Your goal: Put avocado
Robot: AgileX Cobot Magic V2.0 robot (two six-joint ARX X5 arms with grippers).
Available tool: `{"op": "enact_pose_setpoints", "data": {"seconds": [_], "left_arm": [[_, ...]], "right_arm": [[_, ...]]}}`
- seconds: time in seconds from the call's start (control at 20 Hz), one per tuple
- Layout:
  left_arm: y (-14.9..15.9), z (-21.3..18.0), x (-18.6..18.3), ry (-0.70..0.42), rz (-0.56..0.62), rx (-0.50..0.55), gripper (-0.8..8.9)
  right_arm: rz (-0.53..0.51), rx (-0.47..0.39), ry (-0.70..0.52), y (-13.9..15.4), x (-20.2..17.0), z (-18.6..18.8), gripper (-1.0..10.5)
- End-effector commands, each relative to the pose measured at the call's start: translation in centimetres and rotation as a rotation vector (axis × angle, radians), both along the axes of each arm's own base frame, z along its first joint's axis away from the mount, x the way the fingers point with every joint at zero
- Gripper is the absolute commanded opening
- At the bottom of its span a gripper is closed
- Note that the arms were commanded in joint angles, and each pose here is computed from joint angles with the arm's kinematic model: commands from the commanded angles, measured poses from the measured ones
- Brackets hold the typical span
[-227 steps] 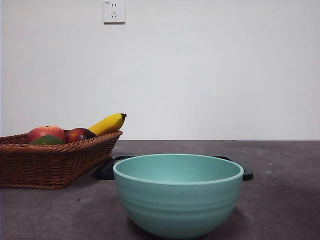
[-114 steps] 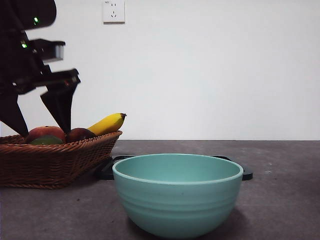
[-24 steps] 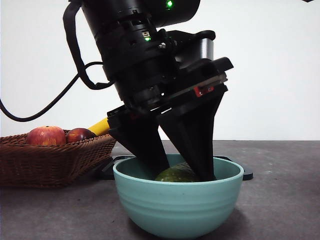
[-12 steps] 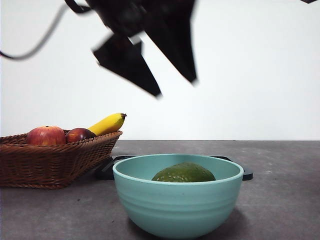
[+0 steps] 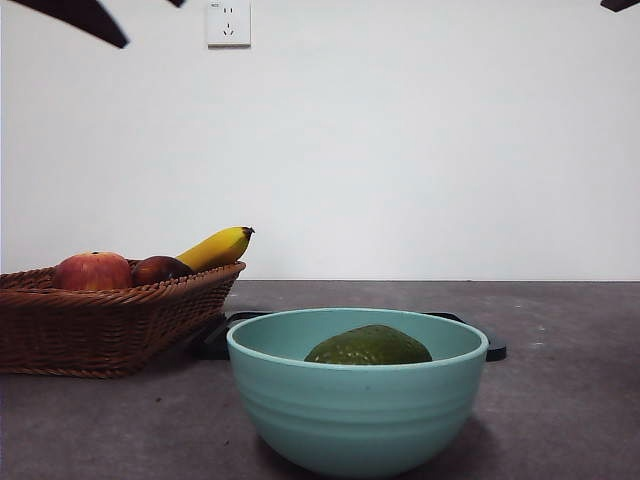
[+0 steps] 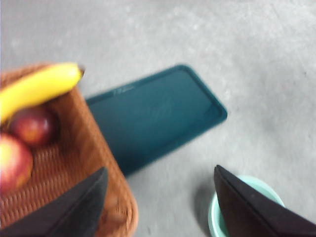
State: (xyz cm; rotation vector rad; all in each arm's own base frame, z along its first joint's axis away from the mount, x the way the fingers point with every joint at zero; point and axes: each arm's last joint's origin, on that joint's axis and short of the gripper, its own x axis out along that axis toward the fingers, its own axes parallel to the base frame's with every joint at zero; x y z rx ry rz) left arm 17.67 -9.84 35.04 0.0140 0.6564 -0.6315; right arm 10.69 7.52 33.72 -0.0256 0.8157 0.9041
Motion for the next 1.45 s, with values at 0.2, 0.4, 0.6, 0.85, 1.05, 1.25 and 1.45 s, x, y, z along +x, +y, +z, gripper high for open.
{"op": "enact_pose_setpoints", "data": {"seconds": [0.2,0.4,0.6,0.85,1.05,1.25,1.45], "left_arm": [[1.3,-3.5,-3.1,0.146,-0.127,-0.051,3.45],[1.9,-4.9,-5.2,0.266,-0.271,-0.071,3.42],[2.2,-5.0,-6.2,0.320,-0.343,-0.081,3.42],[2.3,-4.9,-6.3,0.311,-0.344,-0.083,3.42],[2.3,-4.9,-6.3,0.307,-0.344,-0.084,3.42],[2.2,-4.9,-6.3,0.305,-0.345,-0.085,3.42],[2.2,-4.9,-6.3,0.305,-0.345,-0.085,3.42]], "right_arm": [[-0.005,0.007,0.006,0.6,0.9,0.3,3.8],[-0.004,-0.028,0.063,1.5,2.4,-0.6,3.8],[-0.002,-0.065,0.124,2.5,4.2,-1.8,3.8],[-0.003,-0.108,0.176,3.8,6.3,-3.5,3.8],[-0.028,-0.178,0.216,4.7,8.1,-5.2,3.8],[-0.019,-0.219,0.244,6.3,9.9,-7.3,3.6],[0.033,-0.247,0.261,8.6,10.9,-9.4,3.6]]}}
